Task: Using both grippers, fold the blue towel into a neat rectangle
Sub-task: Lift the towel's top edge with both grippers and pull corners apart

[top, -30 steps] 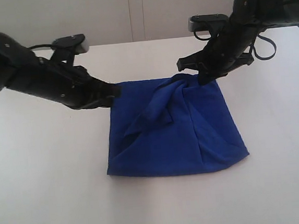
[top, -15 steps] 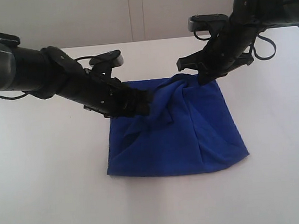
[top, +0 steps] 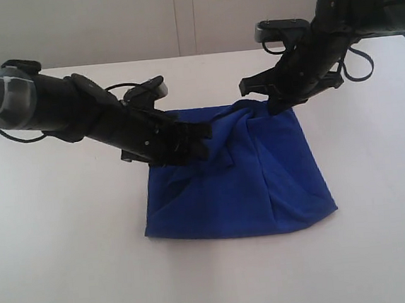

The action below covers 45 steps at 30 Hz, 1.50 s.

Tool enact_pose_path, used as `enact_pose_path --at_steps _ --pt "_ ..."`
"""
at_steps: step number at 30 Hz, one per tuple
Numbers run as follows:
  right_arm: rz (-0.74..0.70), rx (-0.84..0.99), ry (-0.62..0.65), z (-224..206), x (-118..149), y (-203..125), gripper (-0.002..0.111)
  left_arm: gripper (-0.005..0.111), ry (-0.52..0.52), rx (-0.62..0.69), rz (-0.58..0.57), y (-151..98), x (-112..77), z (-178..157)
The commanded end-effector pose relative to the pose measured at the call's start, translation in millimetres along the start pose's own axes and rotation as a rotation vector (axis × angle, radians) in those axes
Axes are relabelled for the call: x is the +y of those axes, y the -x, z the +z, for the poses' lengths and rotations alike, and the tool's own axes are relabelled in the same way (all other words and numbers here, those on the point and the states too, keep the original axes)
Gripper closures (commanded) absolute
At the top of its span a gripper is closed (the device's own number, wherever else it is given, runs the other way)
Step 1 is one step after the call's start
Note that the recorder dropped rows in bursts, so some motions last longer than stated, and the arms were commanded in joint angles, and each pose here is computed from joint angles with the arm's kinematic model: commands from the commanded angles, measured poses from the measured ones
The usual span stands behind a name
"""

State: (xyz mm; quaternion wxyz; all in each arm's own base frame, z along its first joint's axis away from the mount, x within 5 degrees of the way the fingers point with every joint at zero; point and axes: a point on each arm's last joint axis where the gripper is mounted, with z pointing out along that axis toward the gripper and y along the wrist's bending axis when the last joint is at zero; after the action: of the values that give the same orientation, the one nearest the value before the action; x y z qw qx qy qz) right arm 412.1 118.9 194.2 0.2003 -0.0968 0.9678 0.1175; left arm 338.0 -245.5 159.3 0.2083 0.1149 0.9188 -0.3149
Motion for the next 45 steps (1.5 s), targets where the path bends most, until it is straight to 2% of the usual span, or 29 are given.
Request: enact_pose_path --at_steps 1,7,8,13,19,23,29,37,45 --pt "-0.006 -0.006 -0.002 -3 -2 0 0.108 0.065 0.006 -0.018 0.002 1 0.2 3" --pt "-0.006 0.002 -0.001 -3 -2 0 0.108 0.105 0.036 -0.054 -0.002 4 3.8 4" --pt "-0.006 0.005 -0.001 -3 -2 -1 0.108 0.107 0.037 -0.055 -0.003 4 4.5 4" --pt "-0.022 0.017 0.002 -17 1 -1 0.108 0.107 -0.016 -0.049 0.018 9 -7.0 -14" --pt "-0.138 0.038 0.017 -62 9 -5 0.108 0.107 -0.146 -0.031 0.198 15 -38.7 -67" --pt "-0.21 0.084 0.038 -96 16 -14 0.108 0.107 -0.198 -0.035 0.296 15 -58.1 -109" --pt "-0.28 0.101 0.058 -152 26 -31 0.108 0.107 -0.248 0.038 0.453 0 -80.1 -157" --pt "-0.32 -0.054 0.053 -229 39 -54 0.108 0.107 -0.33 0.134 0.496 -26 -103.8 -214" --pt "-0.336 -0.153 0.057 -274 44 -106 0.108 0.107 -0.395 0.159 0.523 -47 -119.3 -254"
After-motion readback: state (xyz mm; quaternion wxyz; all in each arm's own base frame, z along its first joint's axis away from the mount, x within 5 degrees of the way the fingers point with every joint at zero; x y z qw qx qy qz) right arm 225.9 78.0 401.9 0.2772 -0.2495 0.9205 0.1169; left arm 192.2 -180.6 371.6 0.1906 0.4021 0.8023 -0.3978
